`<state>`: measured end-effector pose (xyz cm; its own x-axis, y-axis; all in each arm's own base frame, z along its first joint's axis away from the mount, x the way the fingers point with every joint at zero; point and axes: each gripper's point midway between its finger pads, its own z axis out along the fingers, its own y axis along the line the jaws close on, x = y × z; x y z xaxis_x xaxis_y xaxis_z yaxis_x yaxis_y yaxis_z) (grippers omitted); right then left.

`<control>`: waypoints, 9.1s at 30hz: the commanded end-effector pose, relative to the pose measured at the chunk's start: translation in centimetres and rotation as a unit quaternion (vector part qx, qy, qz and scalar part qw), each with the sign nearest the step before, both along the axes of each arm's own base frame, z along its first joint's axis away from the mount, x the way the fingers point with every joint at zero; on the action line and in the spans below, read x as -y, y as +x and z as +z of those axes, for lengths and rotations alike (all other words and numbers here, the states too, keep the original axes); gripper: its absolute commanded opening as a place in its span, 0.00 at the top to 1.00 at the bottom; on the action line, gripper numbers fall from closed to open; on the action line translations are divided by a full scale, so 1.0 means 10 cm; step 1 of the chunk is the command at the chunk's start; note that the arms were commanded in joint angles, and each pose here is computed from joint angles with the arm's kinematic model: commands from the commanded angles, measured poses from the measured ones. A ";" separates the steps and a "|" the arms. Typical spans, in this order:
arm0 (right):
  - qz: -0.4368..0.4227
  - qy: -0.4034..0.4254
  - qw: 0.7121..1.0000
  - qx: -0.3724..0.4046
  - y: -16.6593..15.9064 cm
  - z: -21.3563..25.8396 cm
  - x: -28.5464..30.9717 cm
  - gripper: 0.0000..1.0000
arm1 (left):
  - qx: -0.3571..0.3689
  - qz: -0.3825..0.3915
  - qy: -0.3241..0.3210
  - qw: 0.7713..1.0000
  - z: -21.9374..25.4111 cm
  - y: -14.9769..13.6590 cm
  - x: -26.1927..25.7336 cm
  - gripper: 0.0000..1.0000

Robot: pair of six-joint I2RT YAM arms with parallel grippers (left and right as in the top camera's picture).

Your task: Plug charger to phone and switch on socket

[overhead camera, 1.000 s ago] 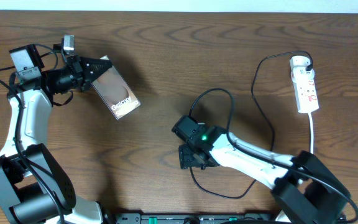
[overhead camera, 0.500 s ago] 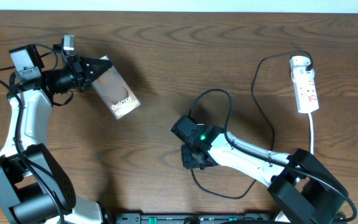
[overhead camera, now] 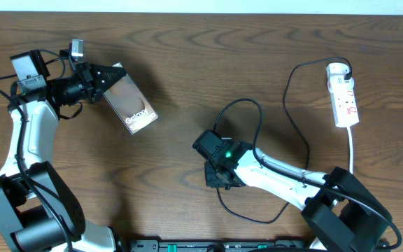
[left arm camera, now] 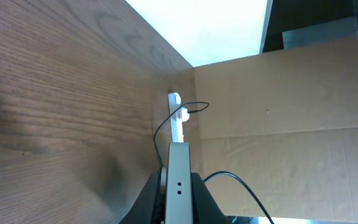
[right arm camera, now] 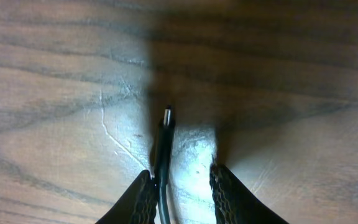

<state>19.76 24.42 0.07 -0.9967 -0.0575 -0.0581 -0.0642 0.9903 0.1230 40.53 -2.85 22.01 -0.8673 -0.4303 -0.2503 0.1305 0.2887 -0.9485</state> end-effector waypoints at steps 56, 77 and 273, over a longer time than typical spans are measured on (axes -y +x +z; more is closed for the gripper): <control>0.246 0.430 0.866 -0.069 0.09 1.33 -1.02 0.99 | 0.013 -0.016 -0.018 1.000 0.11 -0.08 0.04 0.93; 0.323 0.646 0.683 -0.108 0.24 1.53 -1.15 0.99 | 0.059 -0.064 -0.058 0.995 0.34 -0.18 0.11 0.92; 0.405 0.640 0.652 0.026 0.50 1.76 -1.25 0.99 | 0.097 -0.139 -0.045 0.984 0.36 -0.25 0.66 0.93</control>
<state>24.46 37.02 17.29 -0.6606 -0.4405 -0.6079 -0.5453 -0.2750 0.7918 38.94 -9.17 24.42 -0.9014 -0.2351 -0.3637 0.3296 0.1723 -0.9283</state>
